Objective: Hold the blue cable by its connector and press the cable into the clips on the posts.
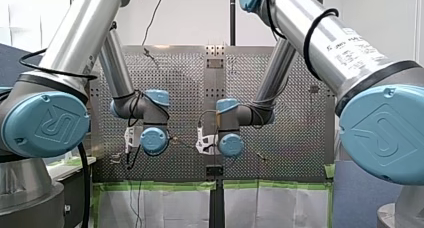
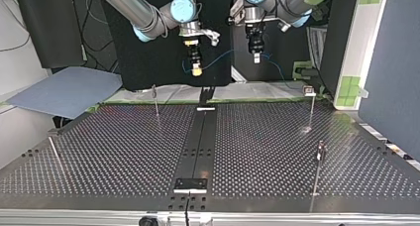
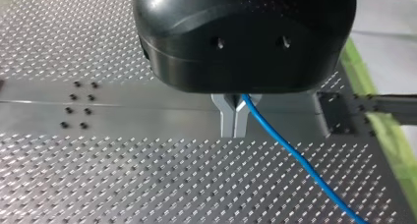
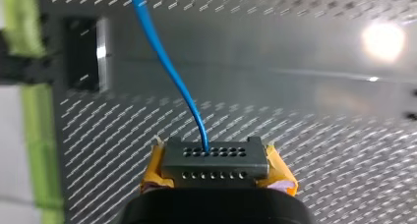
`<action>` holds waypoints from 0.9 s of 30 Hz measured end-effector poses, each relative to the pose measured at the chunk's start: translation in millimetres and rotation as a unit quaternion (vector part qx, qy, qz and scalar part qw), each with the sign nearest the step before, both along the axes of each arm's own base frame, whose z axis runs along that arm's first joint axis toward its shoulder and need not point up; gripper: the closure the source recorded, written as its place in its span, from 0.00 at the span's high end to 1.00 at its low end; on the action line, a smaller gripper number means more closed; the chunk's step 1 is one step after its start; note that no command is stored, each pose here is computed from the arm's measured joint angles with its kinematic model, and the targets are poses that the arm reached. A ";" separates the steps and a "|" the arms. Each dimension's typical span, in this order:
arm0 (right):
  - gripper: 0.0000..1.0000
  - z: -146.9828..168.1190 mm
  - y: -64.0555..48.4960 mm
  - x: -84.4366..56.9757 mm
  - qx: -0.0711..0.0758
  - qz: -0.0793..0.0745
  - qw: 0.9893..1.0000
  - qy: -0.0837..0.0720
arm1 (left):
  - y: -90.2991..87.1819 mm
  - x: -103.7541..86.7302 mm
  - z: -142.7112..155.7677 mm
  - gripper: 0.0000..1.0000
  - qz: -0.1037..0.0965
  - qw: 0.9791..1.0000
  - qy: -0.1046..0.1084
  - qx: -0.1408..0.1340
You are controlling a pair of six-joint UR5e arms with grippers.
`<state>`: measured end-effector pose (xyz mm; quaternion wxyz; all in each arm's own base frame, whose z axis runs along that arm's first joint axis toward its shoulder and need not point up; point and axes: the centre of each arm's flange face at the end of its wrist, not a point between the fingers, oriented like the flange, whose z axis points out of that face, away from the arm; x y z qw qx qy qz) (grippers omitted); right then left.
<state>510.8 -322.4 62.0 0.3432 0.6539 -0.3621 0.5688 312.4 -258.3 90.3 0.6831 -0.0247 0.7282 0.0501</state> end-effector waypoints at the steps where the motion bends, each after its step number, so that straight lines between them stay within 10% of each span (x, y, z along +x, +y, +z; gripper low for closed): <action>1: 0.00 7.1 -2.1 3.0 -0.002 0.004 1.000 -0.004 | -0.1 3.1 4.6 0.00 0.005 1.000 -0.003 -0.001; 16: 0.00 111.2 -20.2 31.2 -0.031 0.059 0.997 -0.044 | -3.8 44.3 84.4 0.00 0.071 0.995 -0.058 -0.034; 27: 0.00 193.7 -25.3 41.9 -0.057 0.080 0.993 -0.072 | -2.5 55.2 137.1 0.00 0.086 0.990 -0.086 -0.067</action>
